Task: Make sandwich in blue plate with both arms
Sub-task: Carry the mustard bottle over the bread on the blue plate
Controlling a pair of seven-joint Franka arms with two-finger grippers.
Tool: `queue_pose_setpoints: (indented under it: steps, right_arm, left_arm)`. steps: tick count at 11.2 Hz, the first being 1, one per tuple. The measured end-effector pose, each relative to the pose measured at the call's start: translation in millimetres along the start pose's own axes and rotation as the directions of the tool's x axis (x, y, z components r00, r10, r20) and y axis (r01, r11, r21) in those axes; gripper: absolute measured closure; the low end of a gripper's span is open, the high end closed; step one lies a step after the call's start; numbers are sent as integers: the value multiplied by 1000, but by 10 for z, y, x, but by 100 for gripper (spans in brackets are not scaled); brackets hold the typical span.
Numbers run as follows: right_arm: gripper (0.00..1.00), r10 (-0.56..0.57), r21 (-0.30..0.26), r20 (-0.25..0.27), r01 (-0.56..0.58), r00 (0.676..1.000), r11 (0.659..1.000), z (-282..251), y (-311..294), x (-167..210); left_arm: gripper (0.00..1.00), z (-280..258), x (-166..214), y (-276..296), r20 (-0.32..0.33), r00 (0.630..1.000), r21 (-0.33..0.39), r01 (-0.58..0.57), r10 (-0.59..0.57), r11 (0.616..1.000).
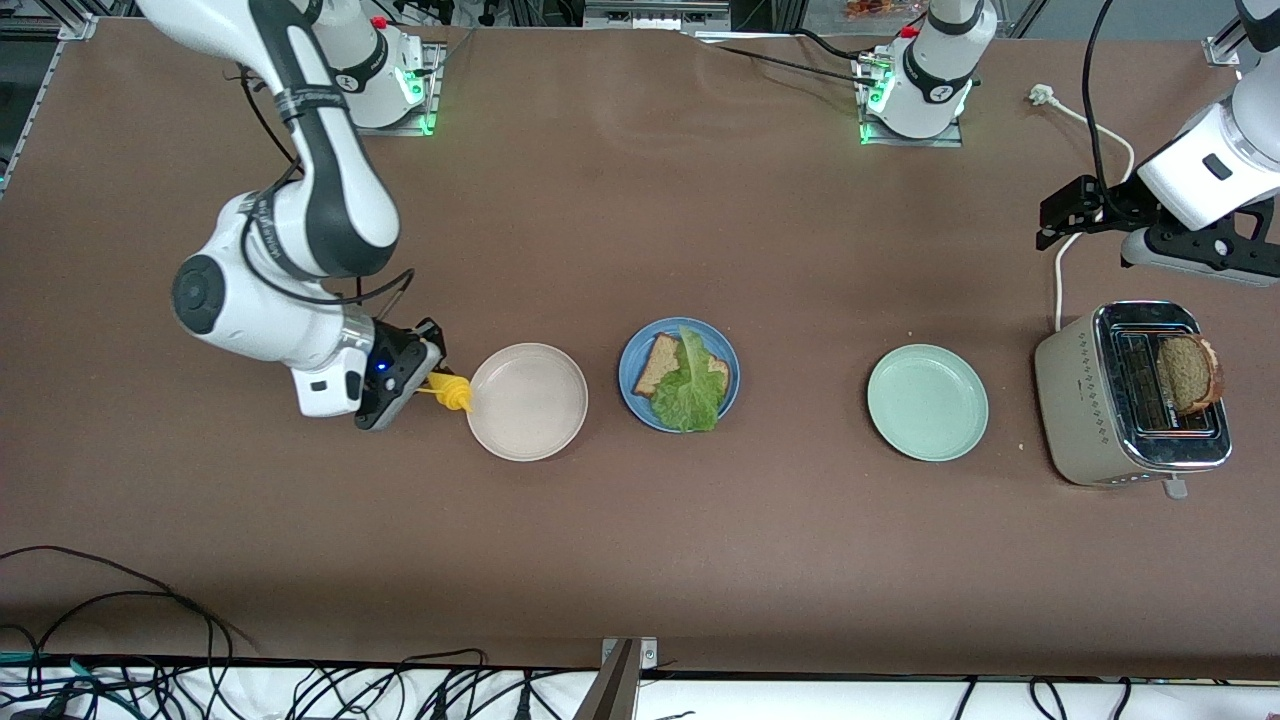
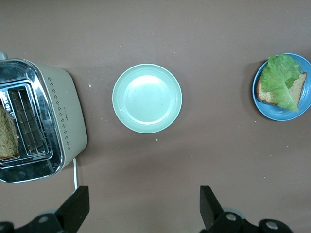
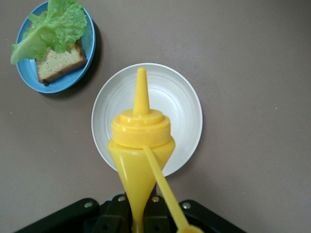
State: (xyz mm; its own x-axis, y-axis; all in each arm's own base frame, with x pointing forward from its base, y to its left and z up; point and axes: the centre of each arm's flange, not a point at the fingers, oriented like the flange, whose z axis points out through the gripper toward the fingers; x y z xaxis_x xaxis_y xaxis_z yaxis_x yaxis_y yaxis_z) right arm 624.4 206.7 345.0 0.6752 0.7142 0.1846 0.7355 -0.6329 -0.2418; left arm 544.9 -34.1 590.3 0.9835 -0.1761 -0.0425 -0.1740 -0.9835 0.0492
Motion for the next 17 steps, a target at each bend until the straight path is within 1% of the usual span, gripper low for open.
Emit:
queue_pose_setpoints:
  steps: [2,6,9,12,13,14,15,17]
  right_arm:
    - [91,30,-44,31,-29,999,999,13,-234,129]
    - [91,96,-102,69,-88,993,991,51,-556,273]
    - [91,147,-159,98,-130,984,979,142,-812,371]
    - [91,199,-245,116,-167,973,955,265,-1267,521]
    - [91,198,-276,121,-159,973,948,319,-1484,581]
    - [91,169,-310,132,-121,977,943,373,-1708,635]
    - [91,117,-339,150,-60,982,939,430,-1932,681]
    - [91,23,-370,183,47,983,928,548,-2354,742]
  left_arm:
    - [0,0,0,0,0,1000,0,0,0,1000]
    - [0,0,0,0,0,1000,0,0,0,1000]
    - [0,0,0,0,0,1000,0,0,0,1000]
    - [0,0,0,0,0,1000,0,0,0,1000]
    - [0,1,0,1,0,1000,0,0,0,1000]
    - [0,1,1,1,0,1000,0,0,0,1000]
    - [0,2,1,0,0,1000,0,0,0,1000]
    - [0,3,1,0,1,1000,0,0,0,1000]
